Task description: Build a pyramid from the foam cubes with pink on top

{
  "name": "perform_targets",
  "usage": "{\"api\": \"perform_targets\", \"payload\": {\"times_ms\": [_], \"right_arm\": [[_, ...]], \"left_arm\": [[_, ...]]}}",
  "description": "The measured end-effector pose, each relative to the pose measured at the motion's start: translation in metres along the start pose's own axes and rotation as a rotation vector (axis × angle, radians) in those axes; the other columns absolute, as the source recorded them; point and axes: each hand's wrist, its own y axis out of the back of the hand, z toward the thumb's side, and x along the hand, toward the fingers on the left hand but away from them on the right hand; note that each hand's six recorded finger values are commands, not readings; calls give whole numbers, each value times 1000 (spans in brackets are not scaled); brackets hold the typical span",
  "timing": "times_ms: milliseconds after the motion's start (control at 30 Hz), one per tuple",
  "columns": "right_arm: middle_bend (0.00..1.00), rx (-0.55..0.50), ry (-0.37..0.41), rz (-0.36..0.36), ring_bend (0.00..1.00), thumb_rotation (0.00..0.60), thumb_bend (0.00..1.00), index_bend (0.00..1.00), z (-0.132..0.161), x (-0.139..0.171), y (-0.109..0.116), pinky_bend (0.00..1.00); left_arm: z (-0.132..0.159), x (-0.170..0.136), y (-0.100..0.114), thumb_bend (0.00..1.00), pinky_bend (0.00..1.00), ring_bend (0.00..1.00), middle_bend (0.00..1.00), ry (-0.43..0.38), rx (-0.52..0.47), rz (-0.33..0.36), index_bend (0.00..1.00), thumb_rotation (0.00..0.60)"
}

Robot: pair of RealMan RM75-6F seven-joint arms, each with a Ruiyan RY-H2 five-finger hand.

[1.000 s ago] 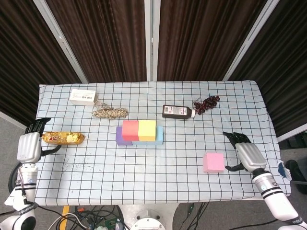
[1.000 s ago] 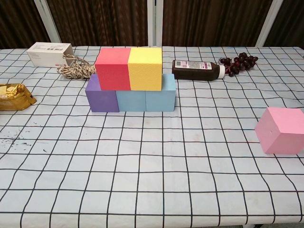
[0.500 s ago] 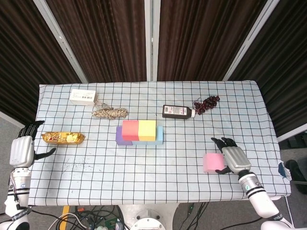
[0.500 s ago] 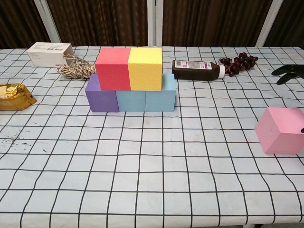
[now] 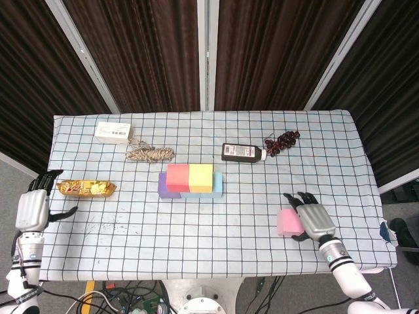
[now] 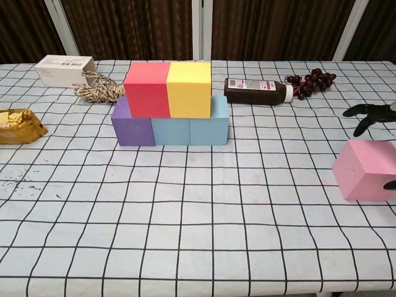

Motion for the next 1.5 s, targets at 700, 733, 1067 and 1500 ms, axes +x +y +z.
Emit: {"api": "perform_targets", "payload": {"times_ms": [700, 733, 1067, 1500], "right_arm": [[503, 30, 87, -279, 141, 600, 150, 0, 33, 16, 84, 1], [503, 29, 103, -302, 141, 600, 150, 0, 39, 17, 96, 2], [504, 1, 255, -329, 145, 600, 112, 0, 109, -6, 182, 7], [504, 87, 323, -188, 148, 600, 102, 0, 221, -58, 225, 9]], "left_arm": [[-1, -7, 5, 34, 181, 110, 143, 5, -52, -1, 154, 600], [-1, -7, 5, 34, 181, 110, 143, 3, -53, -2, 154, 600], [3, -16, 5, 34, 181, 110, 143, -30, -79, -23, 154, 600], [0, -25, 2, 34, 180, 110, 143, -44, -119, -60, 154, 600]]}}
